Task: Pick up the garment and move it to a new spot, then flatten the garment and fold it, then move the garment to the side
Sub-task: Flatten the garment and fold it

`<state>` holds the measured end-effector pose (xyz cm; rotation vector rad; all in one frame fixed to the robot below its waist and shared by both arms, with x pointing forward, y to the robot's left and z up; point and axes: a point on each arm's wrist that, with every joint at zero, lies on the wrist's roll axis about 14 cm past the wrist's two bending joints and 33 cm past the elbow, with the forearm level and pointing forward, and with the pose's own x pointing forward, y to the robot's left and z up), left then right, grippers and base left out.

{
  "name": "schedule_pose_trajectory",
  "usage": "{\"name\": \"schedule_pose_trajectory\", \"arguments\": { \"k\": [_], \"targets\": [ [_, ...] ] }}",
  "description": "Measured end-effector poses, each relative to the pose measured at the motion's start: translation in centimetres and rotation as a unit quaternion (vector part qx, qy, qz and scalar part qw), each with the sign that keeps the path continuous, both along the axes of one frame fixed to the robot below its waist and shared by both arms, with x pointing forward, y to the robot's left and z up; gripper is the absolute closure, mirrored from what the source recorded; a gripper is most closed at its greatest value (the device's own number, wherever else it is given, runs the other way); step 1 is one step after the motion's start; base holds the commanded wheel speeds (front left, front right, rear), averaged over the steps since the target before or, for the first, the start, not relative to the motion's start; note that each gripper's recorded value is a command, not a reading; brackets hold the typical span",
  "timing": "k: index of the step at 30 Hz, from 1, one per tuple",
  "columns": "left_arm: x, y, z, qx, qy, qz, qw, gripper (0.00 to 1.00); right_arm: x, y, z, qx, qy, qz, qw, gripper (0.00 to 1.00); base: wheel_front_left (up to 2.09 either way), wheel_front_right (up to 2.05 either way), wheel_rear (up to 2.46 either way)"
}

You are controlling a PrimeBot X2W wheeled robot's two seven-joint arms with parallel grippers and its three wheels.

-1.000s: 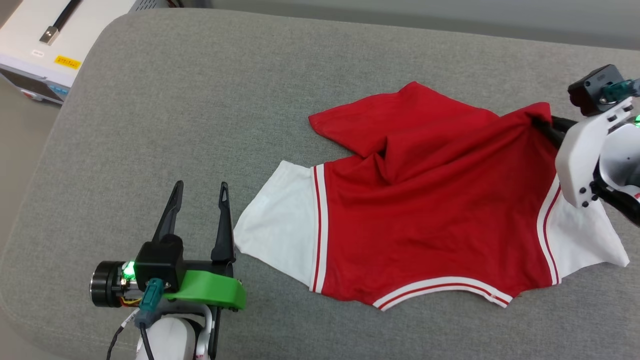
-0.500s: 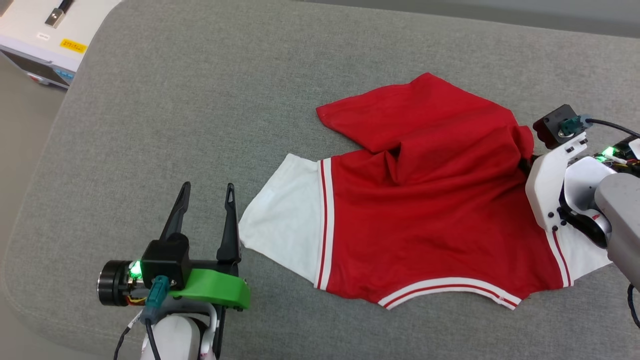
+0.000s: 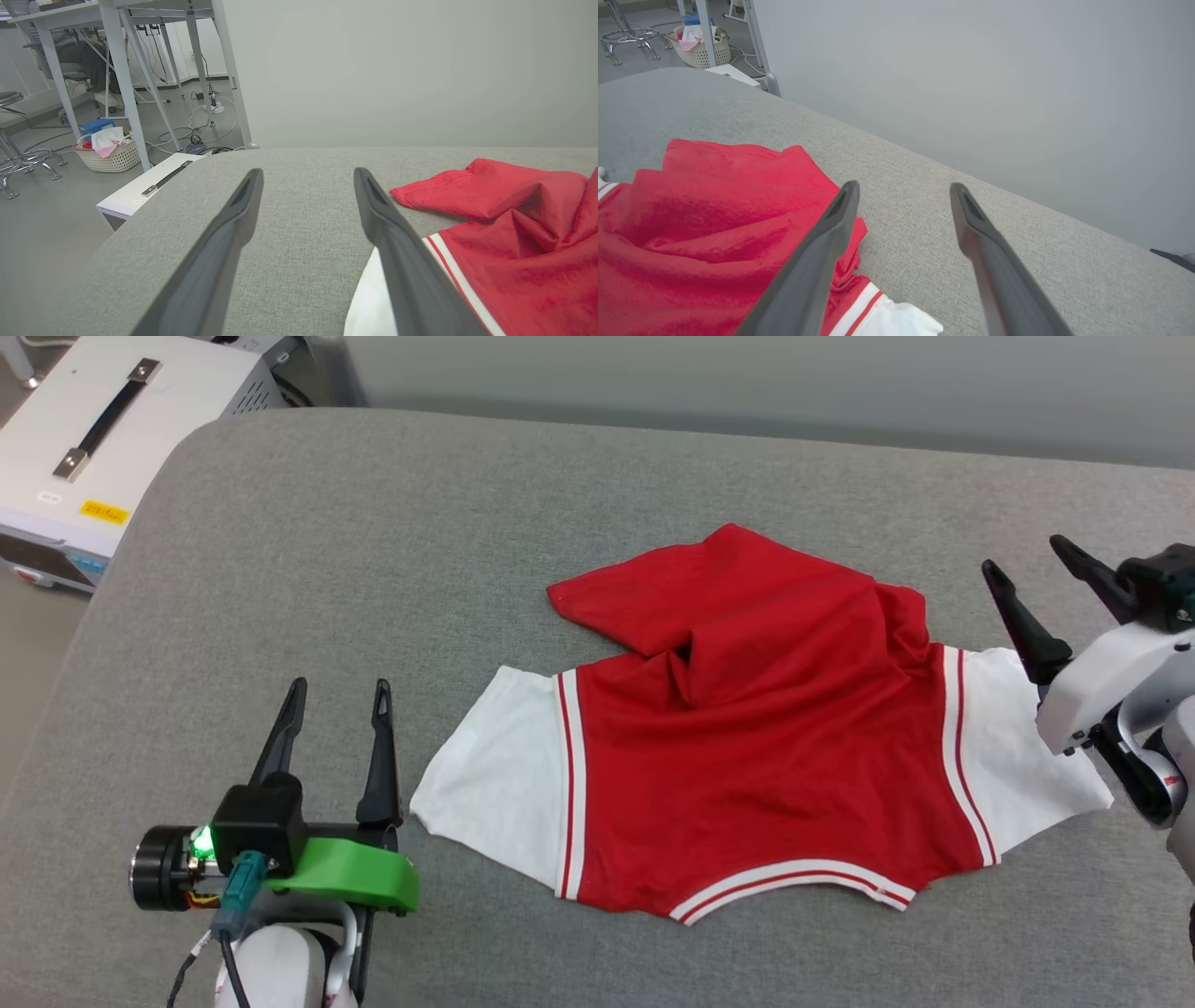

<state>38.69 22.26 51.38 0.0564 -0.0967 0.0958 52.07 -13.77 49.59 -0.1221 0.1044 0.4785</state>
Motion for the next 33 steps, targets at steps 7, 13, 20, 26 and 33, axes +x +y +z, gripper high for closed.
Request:
{"name": "schedule_pose_trajectory", "arguments": {
  "k": [7,13,20,26,33],
  "targets": [
    [2.1,-0.4,3.9,0.034,-0.049,-0.056,0.997,0.0,-4.4,-2.5,4.8,0.077,-0.106,-0.076,0.989,0.0,0.0,0.0,0.0],
    [5.1,-1.1,5.9,0.068,-0.031,-0.105,0.992,0.0,-9.0,-2.4,4.1,0.091,-0.122,-0.113,0.982,0.0,0.0,0.0,0.0],
    [6.9,-4.0,2.4,0.038,0.154,-0.181,0.971,0.0,-11.0,-2.3,3.5,0.086,-0.117,-0.131,0.981,0.0,0.0,0.0,0.0],
    [4.6,-4.6,-2.8,0.041,0.354,-0.225,0.907,0.0,-11.2,-2.5,3.4,0.082,-0.113,-0.138,0.98,0.0,0.0,0.0,0.0],
    [1.8,-4.8,-7.6,0.047,0.481,-0.248,0.84,0.0,-11.1,-2.8,2.4,0.076,-0.1,-0.143,0.982,0.0,0.0,0.0,0.0]
  ]
}}
